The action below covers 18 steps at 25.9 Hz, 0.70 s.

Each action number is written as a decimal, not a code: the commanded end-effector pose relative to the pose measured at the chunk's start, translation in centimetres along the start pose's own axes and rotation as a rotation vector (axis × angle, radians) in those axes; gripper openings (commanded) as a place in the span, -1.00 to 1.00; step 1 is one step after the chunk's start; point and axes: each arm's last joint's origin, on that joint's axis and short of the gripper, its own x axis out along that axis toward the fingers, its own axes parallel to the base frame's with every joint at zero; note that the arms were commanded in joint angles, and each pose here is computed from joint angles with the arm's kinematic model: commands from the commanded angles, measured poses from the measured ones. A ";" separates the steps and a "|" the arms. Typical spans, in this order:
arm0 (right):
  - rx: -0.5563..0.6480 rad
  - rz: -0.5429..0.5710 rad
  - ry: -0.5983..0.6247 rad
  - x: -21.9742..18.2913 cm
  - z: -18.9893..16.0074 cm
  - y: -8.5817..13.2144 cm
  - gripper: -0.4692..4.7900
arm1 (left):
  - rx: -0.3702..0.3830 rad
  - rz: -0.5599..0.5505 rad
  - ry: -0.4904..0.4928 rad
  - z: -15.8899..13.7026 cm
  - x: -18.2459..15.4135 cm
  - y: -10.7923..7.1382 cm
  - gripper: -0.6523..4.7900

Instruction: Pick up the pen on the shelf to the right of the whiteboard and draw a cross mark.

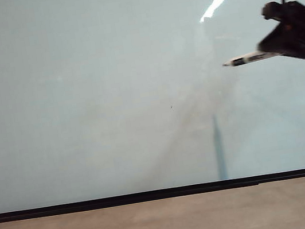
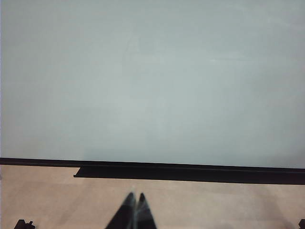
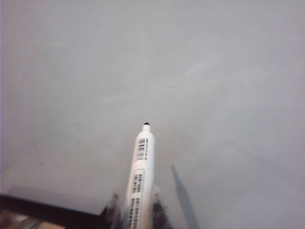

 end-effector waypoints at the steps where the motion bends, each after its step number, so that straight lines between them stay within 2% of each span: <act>1: 0.008 0.079 0.005 1.1 0.1 0.7 -0.84 | 0.004 -0.003 -0.012 0.2 0.0 0.0 -0.78; 10: 0.026 0.174 0.054 3.6 -0.8 1.9 -0.84 | 0.004 -0.003 -0.012 0.2 0.0 0.0 -0.78; 18: 0.038 0.156 0.043 6.0 -1.4 2.8 -0.84 | 0.004 -0.003 -0.012 0.2 0.0 0.0 -0.78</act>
